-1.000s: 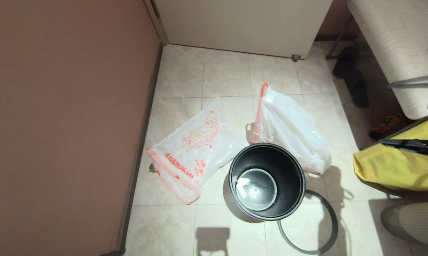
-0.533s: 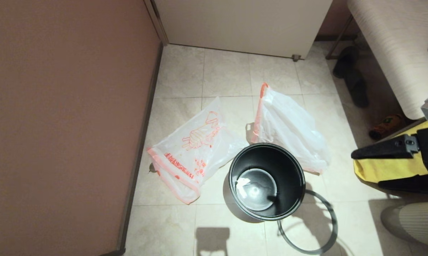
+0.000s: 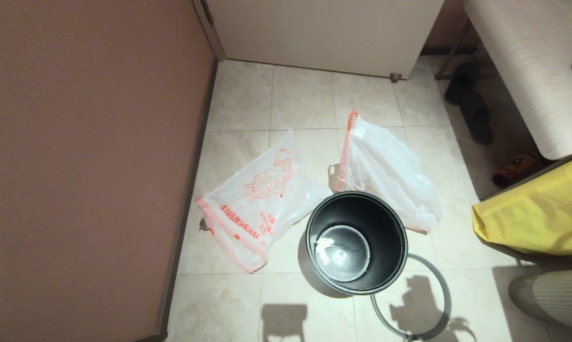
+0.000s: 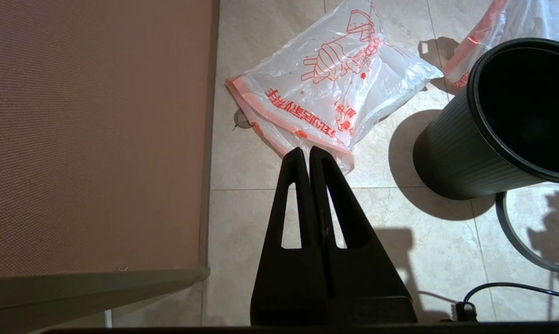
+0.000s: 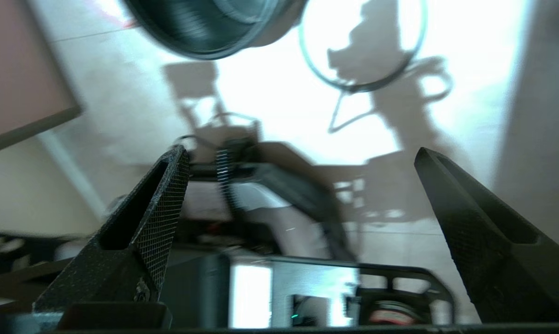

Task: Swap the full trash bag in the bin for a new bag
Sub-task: Pick up a new trash bag

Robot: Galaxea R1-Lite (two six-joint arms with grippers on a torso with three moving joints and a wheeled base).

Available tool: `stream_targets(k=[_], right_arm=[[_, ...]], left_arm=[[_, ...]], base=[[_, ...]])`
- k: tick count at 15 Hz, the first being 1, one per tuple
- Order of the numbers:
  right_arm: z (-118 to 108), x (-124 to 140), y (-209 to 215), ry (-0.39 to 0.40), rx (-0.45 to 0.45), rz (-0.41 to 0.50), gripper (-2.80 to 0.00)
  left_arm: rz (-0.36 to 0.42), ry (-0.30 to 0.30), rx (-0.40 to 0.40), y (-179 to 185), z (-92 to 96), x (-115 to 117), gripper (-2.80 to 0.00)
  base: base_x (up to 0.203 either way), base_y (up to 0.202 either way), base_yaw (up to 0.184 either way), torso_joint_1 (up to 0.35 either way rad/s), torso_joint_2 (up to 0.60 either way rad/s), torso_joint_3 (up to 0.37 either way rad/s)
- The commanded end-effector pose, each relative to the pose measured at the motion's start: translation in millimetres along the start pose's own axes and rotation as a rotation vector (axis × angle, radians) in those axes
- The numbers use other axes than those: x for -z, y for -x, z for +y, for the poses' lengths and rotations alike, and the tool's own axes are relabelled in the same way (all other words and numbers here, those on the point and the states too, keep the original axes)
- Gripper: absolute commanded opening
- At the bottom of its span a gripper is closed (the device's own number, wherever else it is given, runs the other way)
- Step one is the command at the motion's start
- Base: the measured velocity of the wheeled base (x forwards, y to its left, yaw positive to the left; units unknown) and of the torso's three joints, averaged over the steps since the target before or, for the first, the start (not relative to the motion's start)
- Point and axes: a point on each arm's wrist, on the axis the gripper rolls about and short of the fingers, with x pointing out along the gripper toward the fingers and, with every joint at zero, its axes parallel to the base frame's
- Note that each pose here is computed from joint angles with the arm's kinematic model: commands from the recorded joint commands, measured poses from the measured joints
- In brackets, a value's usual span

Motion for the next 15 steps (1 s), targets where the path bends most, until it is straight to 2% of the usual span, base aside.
stream_targets(k=[1, 3, 5, 8, 13, 14, 15], right_arm=[[-11.0, 21.6, 11.0, 0.018, 0.056, -0.056, 0.00], [-13.5, 26.4, 11.8, 0.087, 0.073, -0.074, 0.00], [-10.8, 20.4, 6.3, 0.086, 0.065, -0.099, 0.00], [-12.5, 25.1, 0.3, 0.087, 0.068, -0.103, 0.00], [-29.3, 58.3, 14.7, 0.120, 0.157, -0.204, 0.00], [-32.5, 65.3, 18.9, 0.123, 0.156, -0.227, -2.15], [-36.8, 75.3, 26.5, 0.122, 0.153, -0.260, -2.80]], left_arm=[[0.000, 0.001, 0.000, -0.1, 0.0, -0.1, -2.80], [0.000, 0.000, 0.000, -0.1, 0.0, -0.1, -2.80], [0.000, 0.000, 0.000, -0.1, 0.0, -0.1, -2.80], [0.000, 0.001, 0.000, -0.1, 0.0, -0.1, -2.80], [0.000, 0.001, 0.000, -0.1, 0.0, -0.1, -2.80], [0.000, 0.000, 0.000, -0.1, 0.0, -0.1, -2.80], [0.000, 0.001, 0.000, -0.1, 0.0, -0.1, -2.80]], base=[[0.000, 0.000, 0.000, 0.000, 0.00, 0.000], [0.000, 0.000, 0.000, 0.000, 0.00, 0.000], [0.000, 0.000, 0.000, 0.000, 0.00, 0.000], [0.000, 0.000, 0.000, 0.000, 0.00, 0.000], [0.000, 0.000, 0.000, 0.000, 0.00, 0.000], [0.000, 0.000, 0.000, 0.000, 0.00, 0.000], [0.000, 0.000, 0.000, 0.000, 0.00, 0.000]])
